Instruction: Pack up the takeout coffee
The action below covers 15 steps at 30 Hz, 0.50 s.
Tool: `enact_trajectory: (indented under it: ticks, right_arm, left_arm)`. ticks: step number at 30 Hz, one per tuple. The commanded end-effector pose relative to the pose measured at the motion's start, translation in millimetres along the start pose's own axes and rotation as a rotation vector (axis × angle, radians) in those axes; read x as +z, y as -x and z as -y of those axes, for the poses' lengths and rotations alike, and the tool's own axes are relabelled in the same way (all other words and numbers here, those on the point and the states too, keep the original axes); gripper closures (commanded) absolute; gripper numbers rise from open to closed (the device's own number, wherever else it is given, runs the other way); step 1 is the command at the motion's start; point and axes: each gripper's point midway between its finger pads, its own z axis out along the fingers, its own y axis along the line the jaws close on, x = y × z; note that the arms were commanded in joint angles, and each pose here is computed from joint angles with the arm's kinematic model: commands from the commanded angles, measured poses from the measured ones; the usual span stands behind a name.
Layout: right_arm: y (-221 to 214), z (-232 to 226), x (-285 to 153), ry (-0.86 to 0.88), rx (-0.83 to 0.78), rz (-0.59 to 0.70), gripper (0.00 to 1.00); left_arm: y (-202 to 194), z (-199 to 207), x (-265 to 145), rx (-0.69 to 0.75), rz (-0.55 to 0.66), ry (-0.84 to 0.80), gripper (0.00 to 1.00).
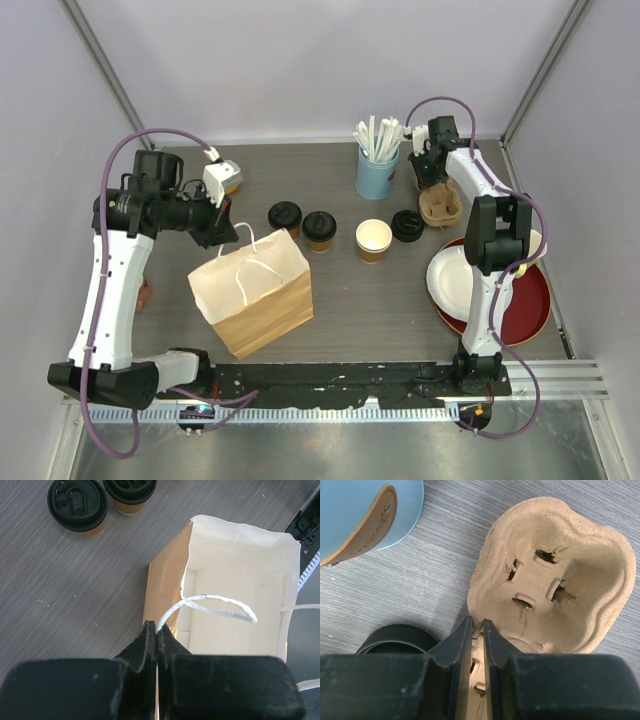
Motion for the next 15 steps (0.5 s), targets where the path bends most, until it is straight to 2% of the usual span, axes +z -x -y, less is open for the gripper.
enact_trajectory:
  ticks: [1, 4, 15]
  right_arm:
    - [18, 6, -19, -0.028, -0.021, 0.054, 0.91]
    - [23, 9, -28, -0.043, -0.018, 0.068, 0.92]
    - [20, 13, -30, -0.073, 0.015, 0.056, 0.76]
  left_arm:
    - [12, 0, -5, 0.017, 0.03, 0.011, 1.0]
    - [11, 0, -5, 0.026, 0.027, 0.01, 1.0]
    - [13, -2, -4, 0.029, 0.027, 0.013, 1.0]
